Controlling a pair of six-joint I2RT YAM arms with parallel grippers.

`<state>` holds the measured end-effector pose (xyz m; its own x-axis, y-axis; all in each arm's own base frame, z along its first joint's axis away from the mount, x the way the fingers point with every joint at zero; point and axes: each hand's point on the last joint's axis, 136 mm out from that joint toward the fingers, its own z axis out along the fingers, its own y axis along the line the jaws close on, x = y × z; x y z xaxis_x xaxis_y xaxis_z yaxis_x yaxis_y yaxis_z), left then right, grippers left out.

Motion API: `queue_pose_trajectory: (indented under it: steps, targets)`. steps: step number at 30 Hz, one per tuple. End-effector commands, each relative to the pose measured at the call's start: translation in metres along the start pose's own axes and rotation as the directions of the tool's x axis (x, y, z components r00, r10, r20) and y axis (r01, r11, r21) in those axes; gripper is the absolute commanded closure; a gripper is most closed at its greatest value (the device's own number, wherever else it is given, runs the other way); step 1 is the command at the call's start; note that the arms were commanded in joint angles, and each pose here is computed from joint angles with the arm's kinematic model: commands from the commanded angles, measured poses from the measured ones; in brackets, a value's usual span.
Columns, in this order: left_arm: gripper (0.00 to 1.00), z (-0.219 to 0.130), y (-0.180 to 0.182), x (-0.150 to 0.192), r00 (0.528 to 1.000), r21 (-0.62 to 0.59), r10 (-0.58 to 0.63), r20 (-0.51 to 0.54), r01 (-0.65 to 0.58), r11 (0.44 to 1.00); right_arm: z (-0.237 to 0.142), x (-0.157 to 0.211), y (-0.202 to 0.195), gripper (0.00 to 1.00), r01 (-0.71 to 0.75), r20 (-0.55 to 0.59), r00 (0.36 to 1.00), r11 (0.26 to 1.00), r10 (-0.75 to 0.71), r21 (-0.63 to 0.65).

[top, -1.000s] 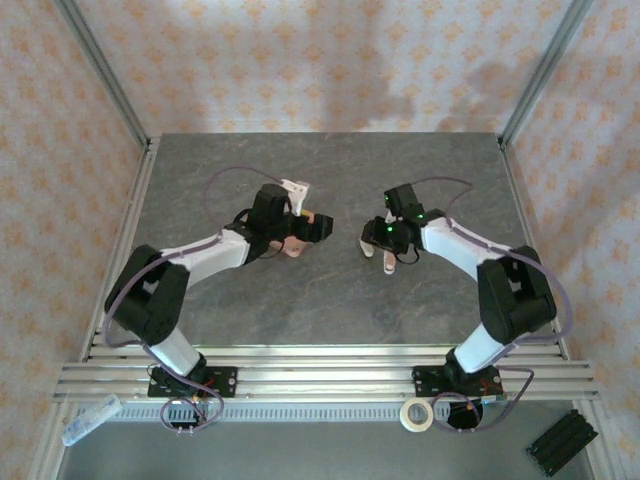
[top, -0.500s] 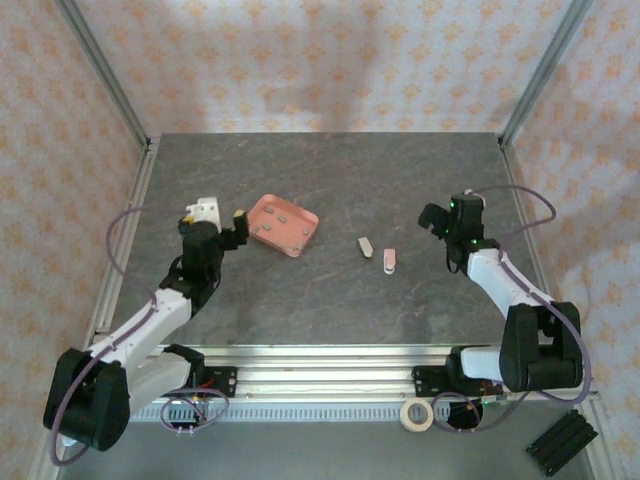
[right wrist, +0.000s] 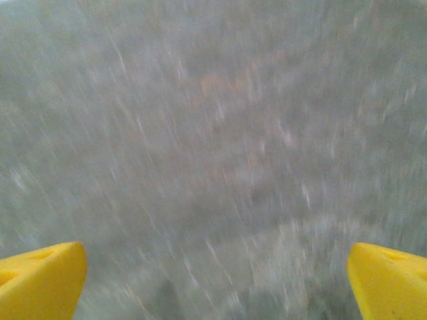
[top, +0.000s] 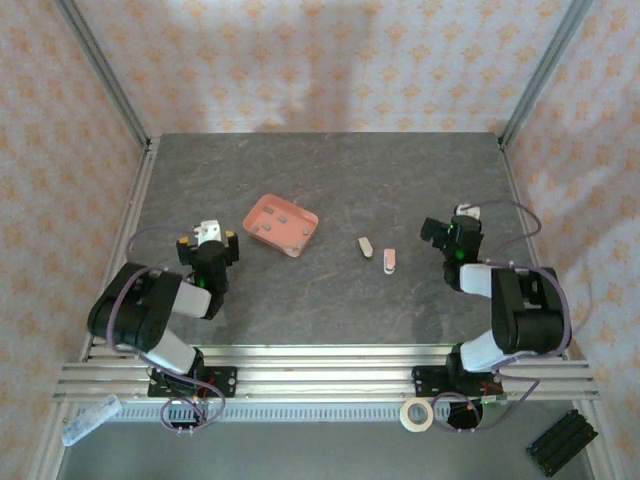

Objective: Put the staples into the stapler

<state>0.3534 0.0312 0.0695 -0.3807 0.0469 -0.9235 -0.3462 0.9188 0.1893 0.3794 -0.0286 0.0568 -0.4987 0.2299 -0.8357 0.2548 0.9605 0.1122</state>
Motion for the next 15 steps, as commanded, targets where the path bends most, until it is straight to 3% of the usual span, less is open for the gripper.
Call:
queue_pose_trajectory:
  steps: [1, 3, 5, 15]
  targets:
    - [0.0, 0.004, 0.009, -0.043, 0.989, -0.002, -0.112, 0.1, 0.113, 0.994, -0.004, -0.034, 0.007, 0.01, 0.022, 0.162, 0.987, 0.999, -0.018, -0.025]
    - [0.0, 0.021, 0.018, -0.042, 0.983, 0.025, -0.167, 0.073, 0.165, 0.986, -0.004, -0.035, 0.007, 0.01, 0.025, 0.162, 0.987, 0.999, -0.022, -0.022]
    - [0.0, 0.022, 0.012, -0.038, 0.991, 0.028, -0.133, 0.02, 0.133, 0.991, -0.005, -0.034, 0.007, 0.01, 0.03, 0.154, 0.988, 0.999, -0.027, -0.017]
    - [0.0, 0.022, 0.011, -0.04, 0.99, 0.041, -0.133, 0.043, 0.131, 0.991, -0.004, -0.034, 0.007, 0.01, 0.031, 0.158, 0.987, 0.999, -0.028, -0.017]
